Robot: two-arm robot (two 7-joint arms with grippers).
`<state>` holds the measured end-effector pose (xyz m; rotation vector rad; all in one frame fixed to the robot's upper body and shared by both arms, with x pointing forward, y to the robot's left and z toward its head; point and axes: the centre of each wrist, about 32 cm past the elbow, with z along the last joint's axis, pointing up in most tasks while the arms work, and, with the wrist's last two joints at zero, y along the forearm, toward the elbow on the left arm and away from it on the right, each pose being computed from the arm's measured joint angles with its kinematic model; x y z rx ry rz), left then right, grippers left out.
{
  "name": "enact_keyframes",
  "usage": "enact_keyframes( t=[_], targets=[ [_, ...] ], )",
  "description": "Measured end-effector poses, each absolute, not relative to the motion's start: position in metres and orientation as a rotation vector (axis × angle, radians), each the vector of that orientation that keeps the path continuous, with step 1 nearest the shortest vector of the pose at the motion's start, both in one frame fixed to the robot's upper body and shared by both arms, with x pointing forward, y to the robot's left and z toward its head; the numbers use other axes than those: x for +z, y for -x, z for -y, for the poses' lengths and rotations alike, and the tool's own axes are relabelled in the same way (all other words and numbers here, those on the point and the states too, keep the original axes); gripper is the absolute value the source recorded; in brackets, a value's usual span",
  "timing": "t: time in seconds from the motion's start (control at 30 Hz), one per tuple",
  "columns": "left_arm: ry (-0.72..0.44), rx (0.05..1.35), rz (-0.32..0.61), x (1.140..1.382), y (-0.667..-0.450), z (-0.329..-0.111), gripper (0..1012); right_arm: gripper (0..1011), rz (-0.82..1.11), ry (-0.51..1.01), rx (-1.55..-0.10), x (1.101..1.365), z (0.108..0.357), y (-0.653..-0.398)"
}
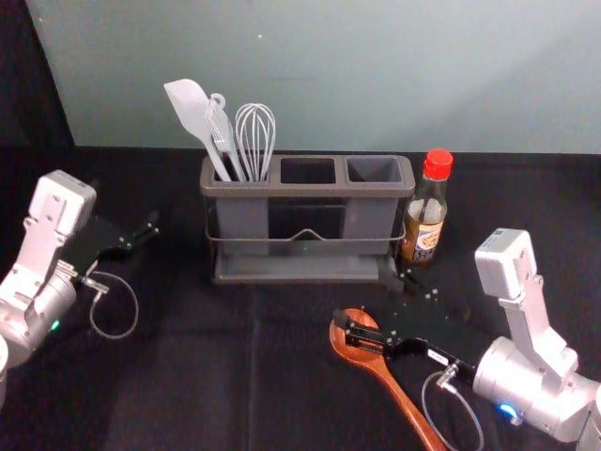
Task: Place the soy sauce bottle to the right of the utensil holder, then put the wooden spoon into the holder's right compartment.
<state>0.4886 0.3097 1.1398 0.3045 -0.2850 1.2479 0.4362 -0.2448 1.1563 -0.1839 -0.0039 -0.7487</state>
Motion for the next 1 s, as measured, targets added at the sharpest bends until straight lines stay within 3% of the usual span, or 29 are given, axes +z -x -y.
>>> enact_keyframes(
  t=[0.23,0.6,0.8,1.0],
  targets=[
    [-0.304,1.248,0.285,1.14,-0.489,-0.31,1005,1003,-0.021,0.214,-0.739,1.165,0.242,-0.43],
    [-0.304,1.248,0.285,1.14,-0.489,-0.31,1005,1003,-0.199,0.389,-0.794,1.215,0.225,-0.418],
    [-0.304,1.248,0.285,1.14,-0.489,-0.31,1005,1003,-0.217,0.577,-0.885,1.245,0.195,-0.413],
    [-0.304,1.248,0.285,1.14,-0.489,-0.31,1005,1003,-0.225,0.675,-0.909,1.251,0.18,-0.417]
  ],
)
